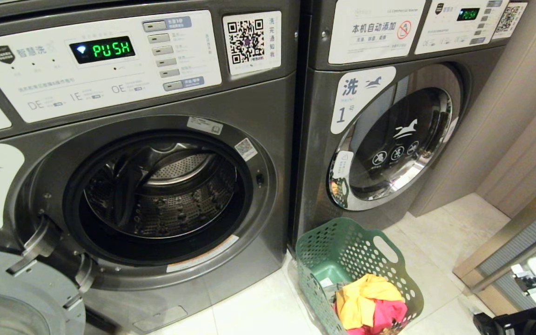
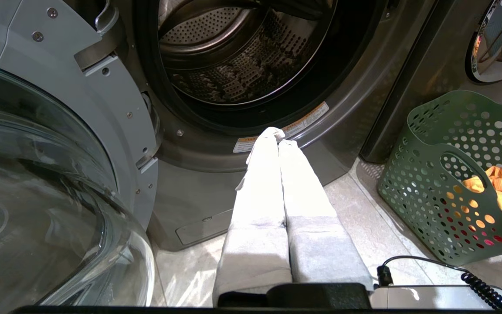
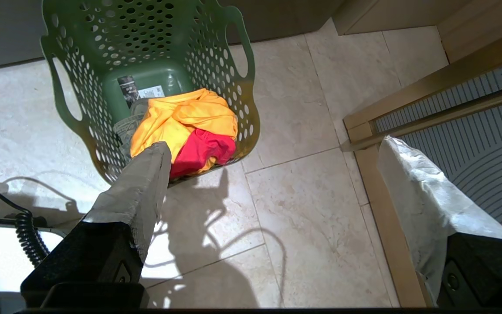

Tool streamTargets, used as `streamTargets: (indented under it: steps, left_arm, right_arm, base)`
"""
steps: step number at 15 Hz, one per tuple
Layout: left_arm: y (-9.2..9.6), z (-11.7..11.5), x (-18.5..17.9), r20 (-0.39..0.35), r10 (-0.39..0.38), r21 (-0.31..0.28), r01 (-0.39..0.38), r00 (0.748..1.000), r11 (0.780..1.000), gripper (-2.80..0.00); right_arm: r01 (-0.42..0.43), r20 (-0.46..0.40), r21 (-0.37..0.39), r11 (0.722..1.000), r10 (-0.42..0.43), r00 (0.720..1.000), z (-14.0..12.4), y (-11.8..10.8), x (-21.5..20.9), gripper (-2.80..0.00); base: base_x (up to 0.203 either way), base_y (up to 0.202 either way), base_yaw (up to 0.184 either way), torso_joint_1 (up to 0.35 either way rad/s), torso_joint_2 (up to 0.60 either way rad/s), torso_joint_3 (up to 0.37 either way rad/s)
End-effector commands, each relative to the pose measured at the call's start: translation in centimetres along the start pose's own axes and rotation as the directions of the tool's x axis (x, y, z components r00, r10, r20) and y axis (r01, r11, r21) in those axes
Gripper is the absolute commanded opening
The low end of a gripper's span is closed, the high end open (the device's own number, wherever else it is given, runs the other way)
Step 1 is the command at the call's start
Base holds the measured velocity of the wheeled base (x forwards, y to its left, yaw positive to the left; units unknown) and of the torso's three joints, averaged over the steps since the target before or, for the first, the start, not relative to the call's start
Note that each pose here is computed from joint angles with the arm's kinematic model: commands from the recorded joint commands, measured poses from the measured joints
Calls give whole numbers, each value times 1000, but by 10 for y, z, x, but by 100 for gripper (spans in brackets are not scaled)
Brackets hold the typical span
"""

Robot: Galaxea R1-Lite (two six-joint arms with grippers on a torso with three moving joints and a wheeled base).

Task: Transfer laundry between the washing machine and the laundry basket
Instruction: Close the washing machine door with the left hand

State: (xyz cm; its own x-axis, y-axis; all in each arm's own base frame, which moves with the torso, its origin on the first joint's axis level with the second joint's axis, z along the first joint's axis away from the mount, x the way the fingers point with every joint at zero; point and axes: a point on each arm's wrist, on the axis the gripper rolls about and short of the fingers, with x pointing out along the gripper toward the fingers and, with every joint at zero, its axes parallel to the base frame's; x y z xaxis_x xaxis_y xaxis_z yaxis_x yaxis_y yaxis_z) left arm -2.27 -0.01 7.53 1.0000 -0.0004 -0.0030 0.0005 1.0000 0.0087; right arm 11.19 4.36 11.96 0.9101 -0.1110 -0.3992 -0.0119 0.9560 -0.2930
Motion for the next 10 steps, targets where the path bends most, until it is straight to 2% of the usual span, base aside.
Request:
streamTargets:
  steps: [1,6,8,10]
  left_arm:
    - [0,0,0,0,0,1,0,1000,1000,-280]
    - [0,0,0,0,0,-1,0,1000,1000,-280]
    - [0,0,0,0,0,1,0,1000,1000,-280]
    - [0,0,0,0,0,1,0,1000,1000,-280]
  right_arm:
    - [2,0,-31,1000,-2,1000,-3,-1,-2,0]
    - [-4,-25,-76,997,2,1000,-10,0,-1,0]
    - [-2,-23,-116,993,-1,1000,-10,-1,-2,0]
    - [-3,-26,-119,993,0,1000,-11,0,-2,0]
  base:
    - [0,0,0,0,0,0]
    - [0,0,0,0,0,0]
    - [0,0,0,0,0,0]
    - [9,4,18,3,1,-1]
